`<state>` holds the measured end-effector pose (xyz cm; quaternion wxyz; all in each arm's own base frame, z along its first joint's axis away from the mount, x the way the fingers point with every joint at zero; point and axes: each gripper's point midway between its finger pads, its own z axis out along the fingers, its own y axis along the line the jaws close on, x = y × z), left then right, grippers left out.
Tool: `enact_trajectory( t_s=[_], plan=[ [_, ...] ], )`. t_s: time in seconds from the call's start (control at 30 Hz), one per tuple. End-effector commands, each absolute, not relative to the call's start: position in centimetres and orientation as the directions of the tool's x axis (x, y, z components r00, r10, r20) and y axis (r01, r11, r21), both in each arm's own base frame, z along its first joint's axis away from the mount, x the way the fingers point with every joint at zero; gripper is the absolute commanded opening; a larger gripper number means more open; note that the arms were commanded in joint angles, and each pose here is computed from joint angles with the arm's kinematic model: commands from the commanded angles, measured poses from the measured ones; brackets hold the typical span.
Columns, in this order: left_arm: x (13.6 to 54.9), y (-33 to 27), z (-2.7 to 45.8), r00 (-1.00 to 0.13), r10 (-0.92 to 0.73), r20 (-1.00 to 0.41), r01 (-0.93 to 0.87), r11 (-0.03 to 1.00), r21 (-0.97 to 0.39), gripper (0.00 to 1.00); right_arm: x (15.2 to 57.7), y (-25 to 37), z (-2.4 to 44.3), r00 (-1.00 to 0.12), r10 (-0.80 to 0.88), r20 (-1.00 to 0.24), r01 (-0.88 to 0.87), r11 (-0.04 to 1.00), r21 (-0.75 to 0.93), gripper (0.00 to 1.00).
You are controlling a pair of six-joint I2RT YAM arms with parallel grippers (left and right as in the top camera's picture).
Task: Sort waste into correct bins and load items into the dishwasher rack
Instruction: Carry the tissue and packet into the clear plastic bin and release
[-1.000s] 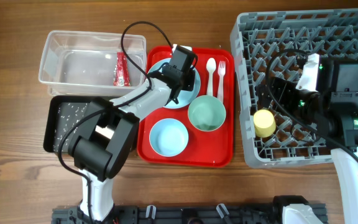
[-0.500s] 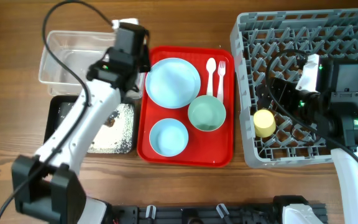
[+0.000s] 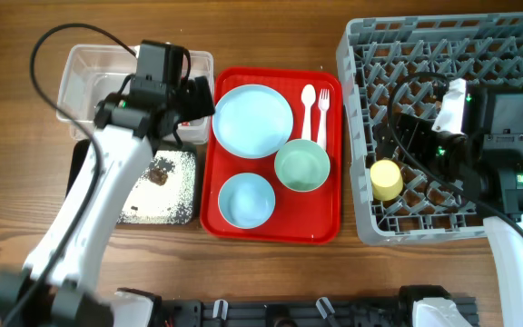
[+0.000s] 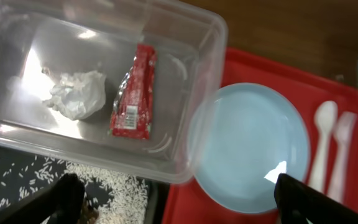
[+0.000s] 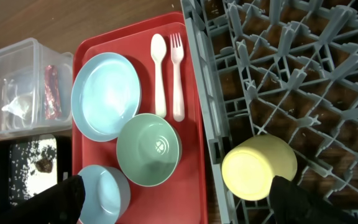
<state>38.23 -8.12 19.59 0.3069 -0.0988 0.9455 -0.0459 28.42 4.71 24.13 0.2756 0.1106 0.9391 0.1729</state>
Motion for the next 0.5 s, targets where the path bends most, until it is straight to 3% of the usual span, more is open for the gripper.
enact_trajectory(
  t_s=[0.0, 0.2, 0.47],
  plan=[
    [35.8, -9.0, 25.6, -0.72, -0.214, -0.66, -0.096, 0.973, -0.211, 1.0, 28.6, 4.7, 24.5, -0.824, 0.254, -0.507, 0.064, 0.93, 0.361, 0.98],
    [32.0, -8.0, 28.7, -0.692, -0.199, -0.694, -0.065, 0.974, -0.215, 0.99, 28.3, 5.6, 24.7, -0.834, 0.184, -0.521, -0.023, 0.93, 0.367, 0.98],
    [30.1, -8.7, 27.6, -0.756, -0.184, -0.629, -0.039, 0.97, -0.238, 1.0, 28.4, 5.5, 24.7, -0.832, 0.171, -0.529, -0.034, 0.934, 0.356, 1.0]
  ],
)
